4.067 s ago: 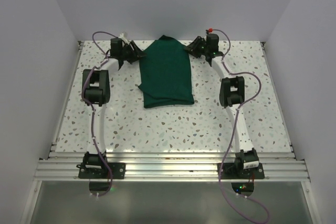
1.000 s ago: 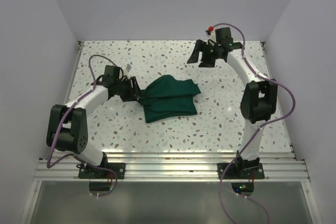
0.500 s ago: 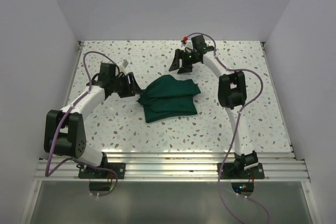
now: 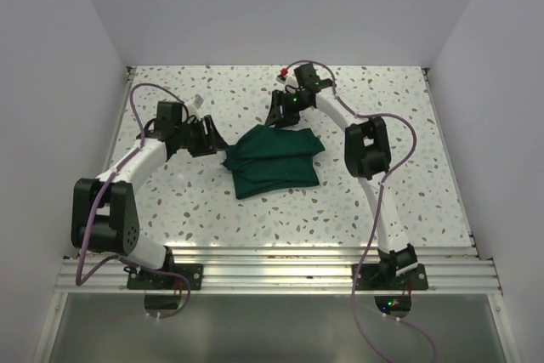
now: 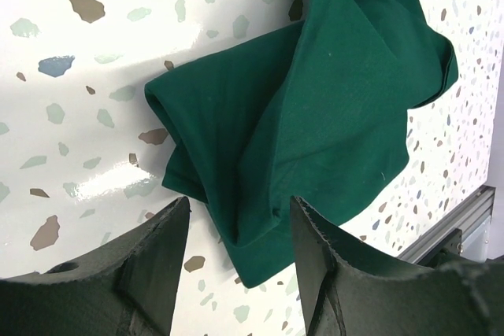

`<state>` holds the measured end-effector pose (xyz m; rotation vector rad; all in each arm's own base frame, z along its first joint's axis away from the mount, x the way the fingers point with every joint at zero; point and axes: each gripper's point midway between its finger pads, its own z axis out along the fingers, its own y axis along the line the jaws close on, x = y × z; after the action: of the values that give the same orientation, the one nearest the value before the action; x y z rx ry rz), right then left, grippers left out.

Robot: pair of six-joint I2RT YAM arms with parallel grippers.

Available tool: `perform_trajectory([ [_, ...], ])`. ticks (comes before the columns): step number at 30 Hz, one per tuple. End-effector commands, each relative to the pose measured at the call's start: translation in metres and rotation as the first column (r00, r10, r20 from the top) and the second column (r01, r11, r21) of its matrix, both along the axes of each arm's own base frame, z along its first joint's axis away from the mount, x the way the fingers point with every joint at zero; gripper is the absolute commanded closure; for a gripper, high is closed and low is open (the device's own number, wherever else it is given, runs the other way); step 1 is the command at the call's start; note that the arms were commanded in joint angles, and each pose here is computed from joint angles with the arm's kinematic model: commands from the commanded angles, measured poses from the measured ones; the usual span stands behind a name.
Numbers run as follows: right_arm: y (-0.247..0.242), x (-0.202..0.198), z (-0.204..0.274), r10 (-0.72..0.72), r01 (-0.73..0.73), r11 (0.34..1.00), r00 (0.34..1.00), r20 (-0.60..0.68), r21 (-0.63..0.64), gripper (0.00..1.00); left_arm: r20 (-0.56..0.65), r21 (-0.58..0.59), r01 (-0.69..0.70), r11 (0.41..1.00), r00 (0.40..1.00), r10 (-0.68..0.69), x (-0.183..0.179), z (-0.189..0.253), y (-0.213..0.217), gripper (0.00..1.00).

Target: Prepare the surgical pack

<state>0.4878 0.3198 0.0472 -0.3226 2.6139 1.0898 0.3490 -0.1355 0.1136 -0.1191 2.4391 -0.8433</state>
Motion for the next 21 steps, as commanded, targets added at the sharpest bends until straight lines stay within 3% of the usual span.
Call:
perform_trajectory([
  [1, 0.0, -0.003, -0.006, 0.017, -0.017, 1.0, 1.0, -0.012, -0.003, 0.47, 0.059, -0.01, 0.026, 1.0, 0.998, -0.026, 0.009, 0.007, 0.001, 0.43],
  [4, 0.005, -0.003, -0.005, 0.02, -0.019, 1.0, 1.0, -0.018, 0.012, 0.57, 0.057, -0.018, 0.028, 0.999, 0.998, -0.027, 0.01, 0.007, 0.001, 0.42],
  [7, 0.019, -0.004, 0.01, 0.024, -0.021, 0.995, 0.999, -0.032, 0.093, 0.74, 0.066, -0.046, 0.036, 0.998, 0.997, -0.033, 0.013, 0.014, -0.003, 0.43],
  [13, 0.036, -0.023, 0.056, 0.052, -0.037, 0.972, 0.997, -0.057, 0.232, 0.85, 0.098, -0.086, 0.034, 0.996, 0.995, -0.025, 0.028, 0.034, -0.005, 0.43],
  [17, 0.033, -0.047, 0.073, 0.068, -0.044, 0.966, 0.994, -0.083, 0.255, 0.93, 0.107, -0.147, 0.027, 0.989, 0.994, -0.011, 0.044, 0.051, -0.01, 0.43],
  [21, 0.026, -0.078, 0.094, 0.095, -0.067, 0.959, 0.991, -0.092, 0.274, 0.94, 0.098, -0.196, 0.017, 0.98, 0.995, 0.002, 0.053, 0.055, -0.015, 0.43],
])
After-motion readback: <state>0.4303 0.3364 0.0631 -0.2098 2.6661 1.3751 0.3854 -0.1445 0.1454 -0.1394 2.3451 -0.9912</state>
